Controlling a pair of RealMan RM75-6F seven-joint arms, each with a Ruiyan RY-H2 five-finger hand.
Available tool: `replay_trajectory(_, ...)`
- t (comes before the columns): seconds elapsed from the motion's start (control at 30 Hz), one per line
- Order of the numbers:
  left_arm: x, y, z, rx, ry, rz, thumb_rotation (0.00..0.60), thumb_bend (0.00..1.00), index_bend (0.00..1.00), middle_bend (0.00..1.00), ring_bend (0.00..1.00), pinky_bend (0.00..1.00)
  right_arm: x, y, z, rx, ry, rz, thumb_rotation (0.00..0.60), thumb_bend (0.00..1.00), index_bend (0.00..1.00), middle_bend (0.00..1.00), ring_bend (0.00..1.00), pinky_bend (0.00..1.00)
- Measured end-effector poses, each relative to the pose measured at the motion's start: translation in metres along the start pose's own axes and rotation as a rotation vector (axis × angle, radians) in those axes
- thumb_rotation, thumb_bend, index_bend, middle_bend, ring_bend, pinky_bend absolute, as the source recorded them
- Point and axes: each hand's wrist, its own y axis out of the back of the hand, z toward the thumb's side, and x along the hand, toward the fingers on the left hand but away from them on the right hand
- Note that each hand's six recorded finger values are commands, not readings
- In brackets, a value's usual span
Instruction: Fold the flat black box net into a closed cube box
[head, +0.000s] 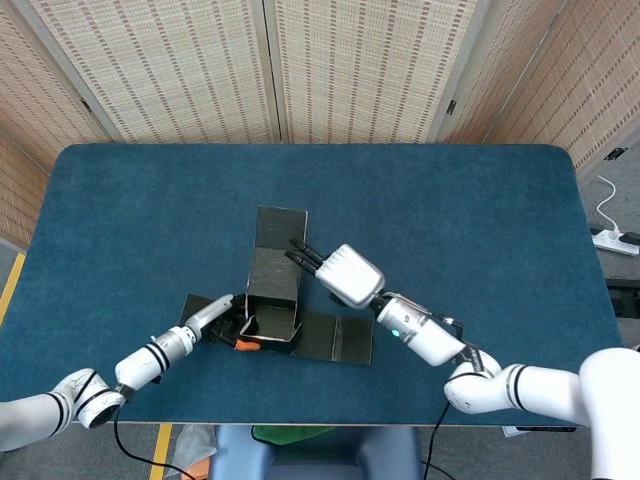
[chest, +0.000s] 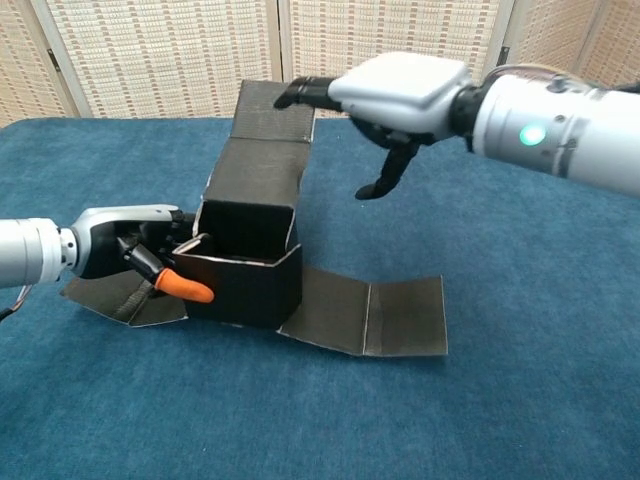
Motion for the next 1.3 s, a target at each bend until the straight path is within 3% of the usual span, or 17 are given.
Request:
replay_trajectory(0.2, -0.012, 0.015, 0.010, -0.177, -0.024, 0.016, 0.600, 0.20, 0.26, 0.28, 0.56, 0.77, 0.049, 0.025, -0.043, -0.199, -0.130, -0.151, 0.600, 0.16, 0.00, 0.00, 0.67, 1.00)
replay_trajectory(0.4, -0.023, 0.025, 0.025, -0.412, -0.073, 0.004, 0.600, 0.20, 0.26, 0.28, 0.56, 0.78, 0.089, 0.024, -0.071, -0.404, -0.217, -0.238, 0.600, 0.16, 0.00, 0.00, 0.67, 1.00)
replay_trajectory(0.7, -0.035, 0.029, 0.054, -0.717, -0.147, -0.073, 0.600, 0.20, 0.26, 0.28, 0.56, 0.77, 0.100, 0.013, -0.071, -0.652, -0.223, -0.329, 0.600, 0.16, 0.00, 0.00, 0.68, 1.00)
replay_trajectory(1.03, -0.036, 0.016, 0.071, -0.752, -0.168, -0.133, 0.600, 0.20, 0.26, 0.28, 0.56, 0.76, 0.043, 0.012, -0.016, -0.720, -0.119, -0.381, 0.600, 0.16, 0.00, 0.00, 0.68, 1.00)
replay_trajectory(1.3, -0.037, 0.014, 0.065, -0.618, -0.161, -0.135, 0.600, 0.20, 0.25, 0.27, 0.56, 0.76, 0.007, 0.032, 0.007, -0.662, -0.061, -0.429, 0.600, 0.15, 0.00, 0.01, 0.69, 1.00)
